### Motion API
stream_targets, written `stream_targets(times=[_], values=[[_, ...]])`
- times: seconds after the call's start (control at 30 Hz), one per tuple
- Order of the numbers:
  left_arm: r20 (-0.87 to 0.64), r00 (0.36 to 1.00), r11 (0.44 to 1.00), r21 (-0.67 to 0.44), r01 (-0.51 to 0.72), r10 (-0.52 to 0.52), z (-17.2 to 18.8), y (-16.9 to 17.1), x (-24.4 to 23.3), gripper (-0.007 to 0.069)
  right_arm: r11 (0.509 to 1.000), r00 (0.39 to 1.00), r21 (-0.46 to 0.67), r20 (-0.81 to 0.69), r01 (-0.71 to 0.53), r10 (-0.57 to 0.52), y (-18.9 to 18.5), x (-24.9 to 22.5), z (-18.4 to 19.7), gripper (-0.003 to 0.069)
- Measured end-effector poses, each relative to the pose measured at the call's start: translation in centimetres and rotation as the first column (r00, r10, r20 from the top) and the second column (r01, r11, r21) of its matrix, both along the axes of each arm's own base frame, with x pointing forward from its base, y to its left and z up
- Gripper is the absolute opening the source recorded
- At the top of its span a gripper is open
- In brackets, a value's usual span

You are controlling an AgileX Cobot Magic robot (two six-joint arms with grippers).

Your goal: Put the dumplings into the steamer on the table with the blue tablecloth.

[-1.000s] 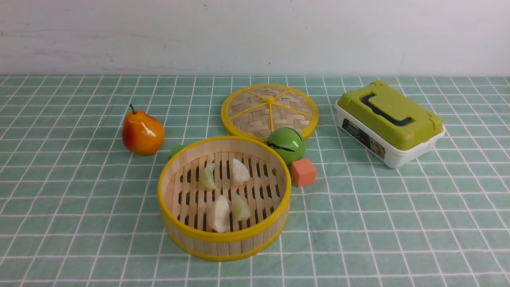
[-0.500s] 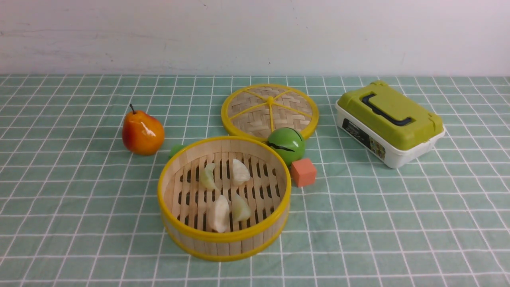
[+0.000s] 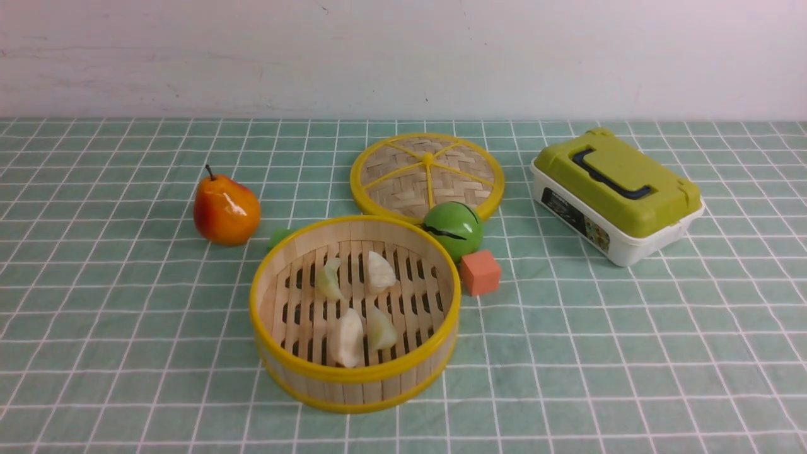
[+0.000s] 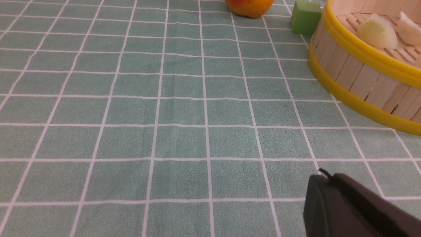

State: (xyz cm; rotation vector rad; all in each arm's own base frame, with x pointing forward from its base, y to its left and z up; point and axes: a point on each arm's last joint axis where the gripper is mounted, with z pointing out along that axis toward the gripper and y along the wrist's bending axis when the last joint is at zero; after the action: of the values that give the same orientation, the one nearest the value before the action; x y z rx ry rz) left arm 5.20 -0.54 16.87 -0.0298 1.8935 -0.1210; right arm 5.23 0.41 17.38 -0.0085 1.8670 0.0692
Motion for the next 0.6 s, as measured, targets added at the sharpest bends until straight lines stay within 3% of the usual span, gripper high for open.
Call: stream_targets(times=[0.6], values=[[0.0,1.0,1.0,0.0,0.0,0.0,-0.01,0.0,0.0,-0.0009,1.0,1.0,0.0,0.0,0.0,0.0,0.0,0.0,0.0,0.0128]])
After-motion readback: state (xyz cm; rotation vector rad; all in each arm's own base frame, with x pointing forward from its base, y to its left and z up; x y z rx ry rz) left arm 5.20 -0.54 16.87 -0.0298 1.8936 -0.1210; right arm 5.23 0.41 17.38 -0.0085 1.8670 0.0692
